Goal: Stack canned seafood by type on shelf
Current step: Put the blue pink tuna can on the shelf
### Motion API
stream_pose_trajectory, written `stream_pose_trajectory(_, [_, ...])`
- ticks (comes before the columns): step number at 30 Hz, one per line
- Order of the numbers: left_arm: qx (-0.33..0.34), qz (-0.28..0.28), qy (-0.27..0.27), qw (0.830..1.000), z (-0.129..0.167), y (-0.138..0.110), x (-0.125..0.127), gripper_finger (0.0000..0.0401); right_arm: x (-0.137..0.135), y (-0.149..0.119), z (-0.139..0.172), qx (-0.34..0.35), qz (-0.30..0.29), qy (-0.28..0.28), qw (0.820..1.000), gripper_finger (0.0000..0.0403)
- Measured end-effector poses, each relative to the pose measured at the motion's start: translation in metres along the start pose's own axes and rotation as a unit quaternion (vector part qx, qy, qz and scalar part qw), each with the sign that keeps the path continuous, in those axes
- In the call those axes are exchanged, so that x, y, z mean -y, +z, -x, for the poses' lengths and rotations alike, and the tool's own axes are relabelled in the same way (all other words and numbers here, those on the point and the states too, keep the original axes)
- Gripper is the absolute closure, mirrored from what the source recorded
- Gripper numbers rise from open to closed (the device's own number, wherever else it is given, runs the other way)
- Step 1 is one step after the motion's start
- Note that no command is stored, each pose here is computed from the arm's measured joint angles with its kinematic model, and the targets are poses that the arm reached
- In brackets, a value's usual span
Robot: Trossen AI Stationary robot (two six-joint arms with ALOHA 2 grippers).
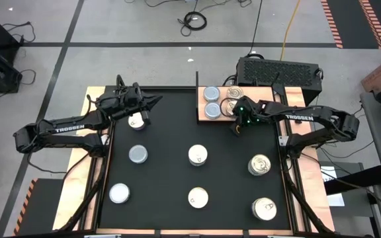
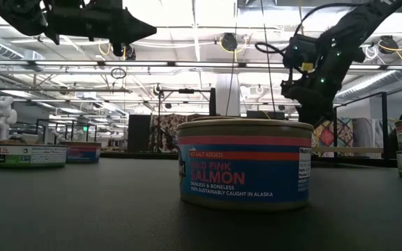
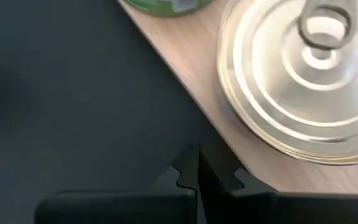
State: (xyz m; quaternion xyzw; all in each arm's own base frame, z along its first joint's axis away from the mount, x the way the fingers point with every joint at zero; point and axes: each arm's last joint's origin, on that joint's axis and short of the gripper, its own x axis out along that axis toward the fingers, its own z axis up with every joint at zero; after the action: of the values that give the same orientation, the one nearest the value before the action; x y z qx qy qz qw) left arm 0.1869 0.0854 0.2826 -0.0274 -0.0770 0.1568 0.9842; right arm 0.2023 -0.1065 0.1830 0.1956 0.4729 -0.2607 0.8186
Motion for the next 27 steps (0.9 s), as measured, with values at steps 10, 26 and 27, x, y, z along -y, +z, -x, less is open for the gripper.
stream_pose_trajectory(10, [-0.01, 0.02, -0.026, 0.999, 0.0, -0.001, 0.001, 0.0399, -0.014, 0.015, 0.011, 0.058, 0.03, 0.024, 0.998, 0.0403])
stream_pose_trajectory(26, [-0.035, 0.05, -0.022, 0.998, 0.0, -0.006, 0.001, 0.0399, -0.012, 0.015, 0.004, 0.05, 0.027, -0.013, 0.998, 0.0403])
stream_pose_trajectory(27, [-0.035, 0.05, -0.022, 0.998, 0.0, -0.006, 0.001, 0.0399, -0.012, 0.015, 0.004, 0.05, 0.027, -0.013, 0.998, 0.0403])
